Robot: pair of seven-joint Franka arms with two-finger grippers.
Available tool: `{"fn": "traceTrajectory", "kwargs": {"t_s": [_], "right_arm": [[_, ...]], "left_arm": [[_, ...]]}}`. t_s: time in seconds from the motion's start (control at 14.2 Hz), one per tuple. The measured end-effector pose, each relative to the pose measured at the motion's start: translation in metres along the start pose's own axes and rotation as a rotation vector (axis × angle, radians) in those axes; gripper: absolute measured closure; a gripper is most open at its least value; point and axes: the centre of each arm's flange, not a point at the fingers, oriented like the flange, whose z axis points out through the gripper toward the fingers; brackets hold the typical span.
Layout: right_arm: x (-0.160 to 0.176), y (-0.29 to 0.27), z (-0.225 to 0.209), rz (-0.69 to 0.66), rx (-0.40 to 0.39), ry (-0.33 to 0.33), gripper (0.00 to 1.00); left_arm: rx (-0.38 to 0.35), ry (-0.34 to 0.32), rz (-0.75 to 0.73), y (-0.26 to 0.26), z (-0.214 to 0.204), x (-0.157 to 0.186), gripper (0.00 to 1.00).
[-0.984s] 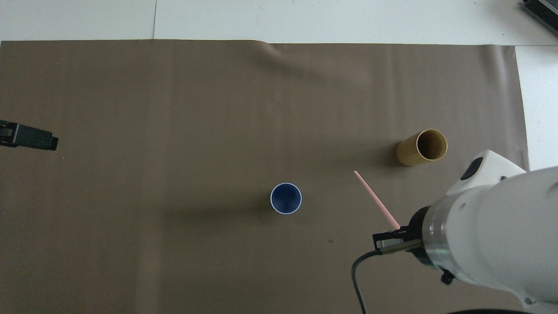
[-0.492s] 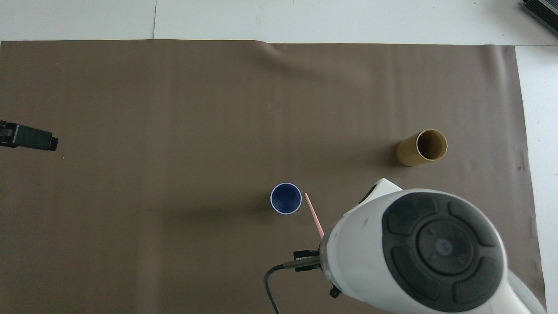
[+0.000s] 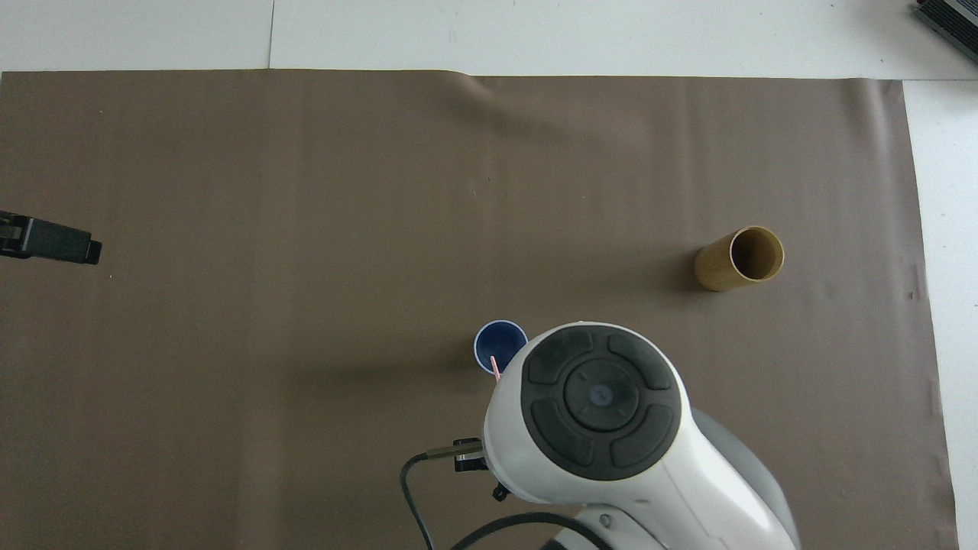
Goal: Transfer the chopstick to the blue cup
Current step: 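Lower the straw into the blue cup and open the right gripper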
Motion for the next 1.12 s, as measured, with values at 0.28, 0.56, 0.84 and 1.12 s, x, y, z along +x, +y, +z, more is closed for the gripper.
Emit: {"fn": "traceTrajectory", "kwargs": {"t_s": [0.28, 0.56, 0.84, 1.12], "right_arm": [[0.013, 0.004, 0.013, 0.016, -0.001, -0.021, 0.92], [0.029, 0.008, 0.026, 0.038, 0.017, -0.011, 0.92], [0.047, 0.018, 0.047, 0.068, 0.026, -0.016, 0.92], [0.055, 0.022, 0.065, 0.082, 0.028, -0.023, 0.92]], "left_arm": [[0.0, 0.0, 0.0, 0.0, 0.0, 0.0, 0.0], [0.0, 0.0, 0.0, 0.0, 0.0, 0.0, 0.0], [0.0, 0.0, 0.0, 0.0, 0.0, 0.0, 0.0], [0.0, -0.001, 0.0, 0.0, 0.0, 0.0, 0.0]]}}
